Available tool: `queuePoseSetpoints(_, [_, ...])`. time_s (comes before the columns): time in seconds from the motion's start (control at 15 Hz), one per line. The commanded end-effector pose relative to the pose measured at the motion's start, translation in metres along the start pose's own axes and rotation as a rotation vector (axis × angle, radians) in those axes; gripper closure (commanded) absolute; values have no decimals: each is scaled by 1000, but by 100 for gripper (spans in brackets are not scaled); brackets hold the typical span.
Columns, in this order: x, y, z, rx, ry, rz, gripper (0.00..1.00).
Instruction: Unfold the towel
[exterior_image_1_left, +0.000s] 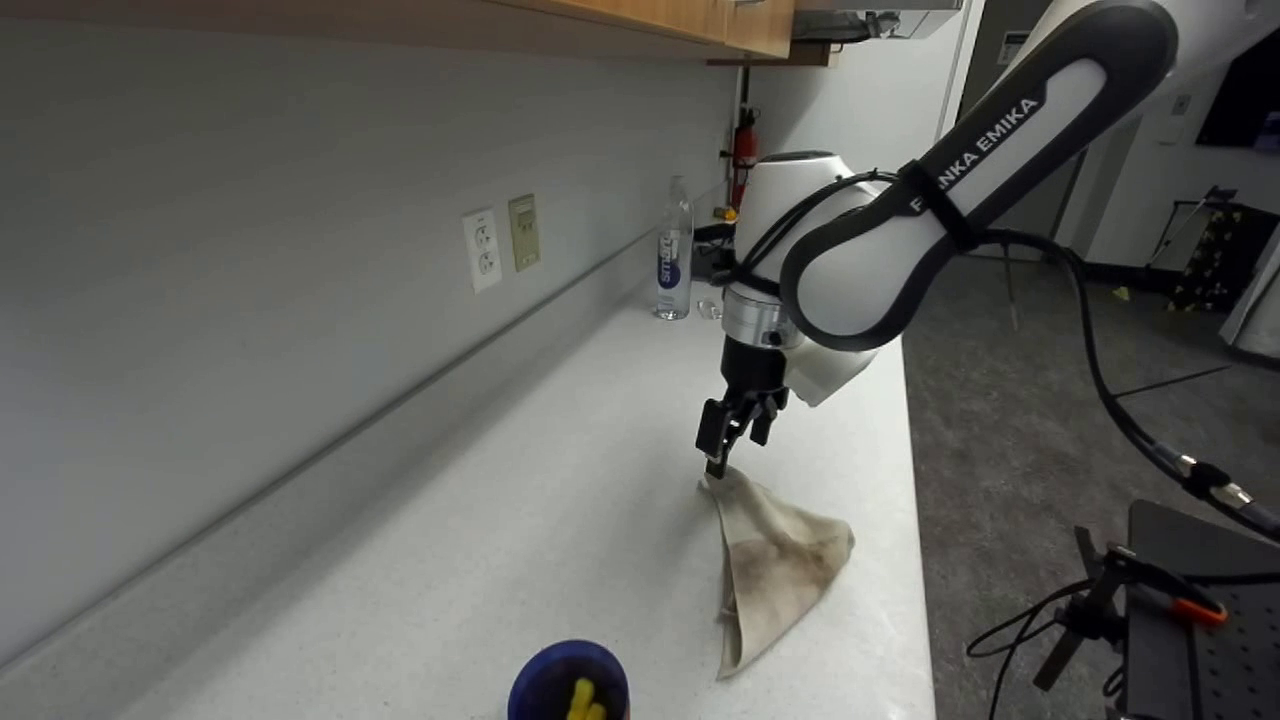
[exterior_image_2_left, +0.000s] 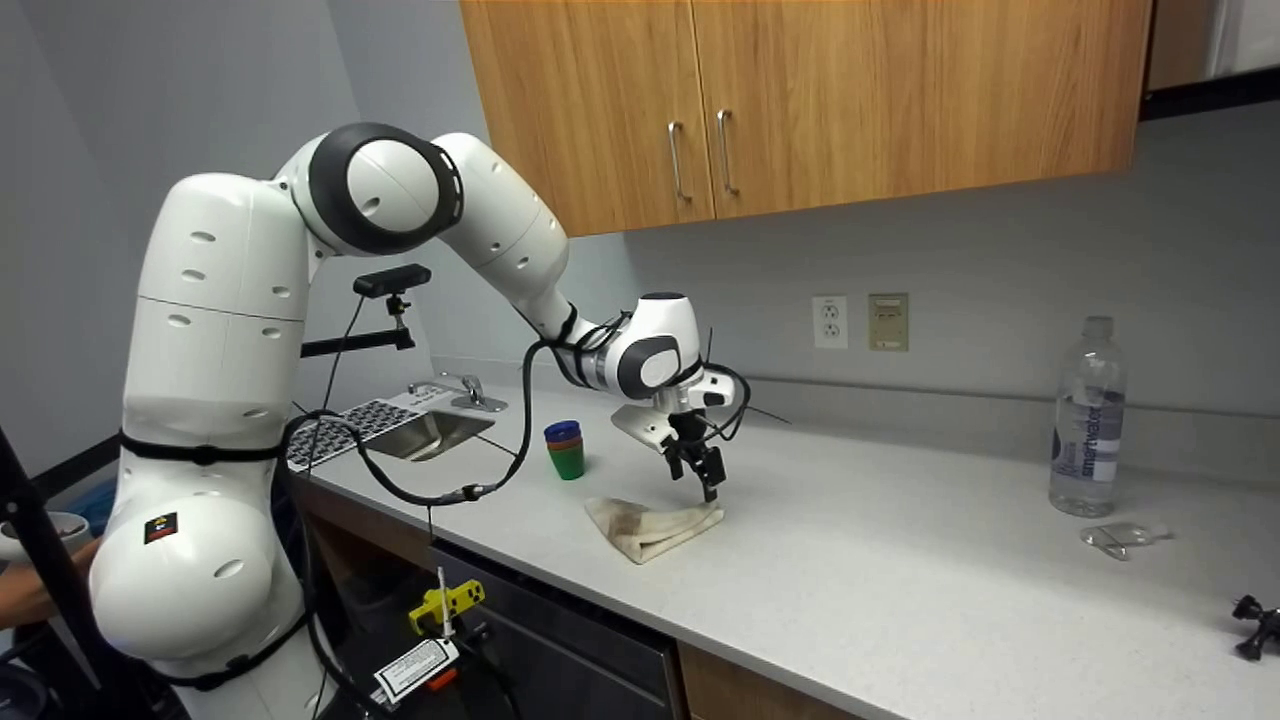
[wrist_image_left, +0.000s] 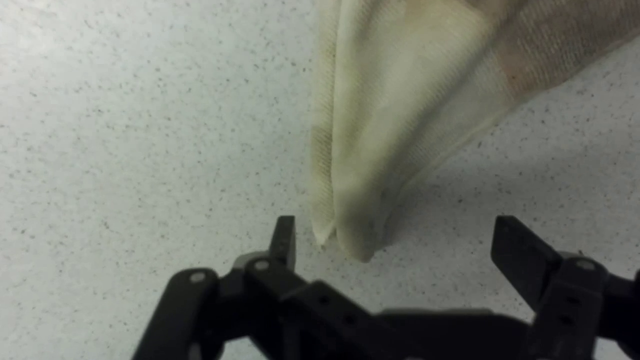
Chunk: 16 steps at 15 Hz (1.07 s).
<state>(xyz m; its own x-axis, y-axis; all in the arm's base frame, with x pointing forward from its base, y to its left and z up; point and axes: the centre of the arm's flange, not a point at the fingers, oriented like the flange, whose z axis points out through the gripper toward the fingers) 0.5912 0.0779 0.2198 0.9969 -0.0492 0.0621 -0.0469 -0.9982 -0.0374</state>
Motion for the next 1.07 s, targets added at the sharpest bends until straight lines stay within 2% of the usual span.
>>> queuePoseSetpoints(0.0, [18,-7,20,26,9,11,4])
queuePoseSetpoints(0.2, [22,-7,30,28,-1,21,13])
queuePoseSetpoints(0.53, [27,-4,39,37,-5,44,57])
queuePoseSetpoints(0.8, [31,-3,40,37,1,55,88])
queuePoseSetpoints(0.93, [31,-3,38,32,6,55,99])
queuePoseSetpoints(1.0, [31,-4,34,23,18,48,100])
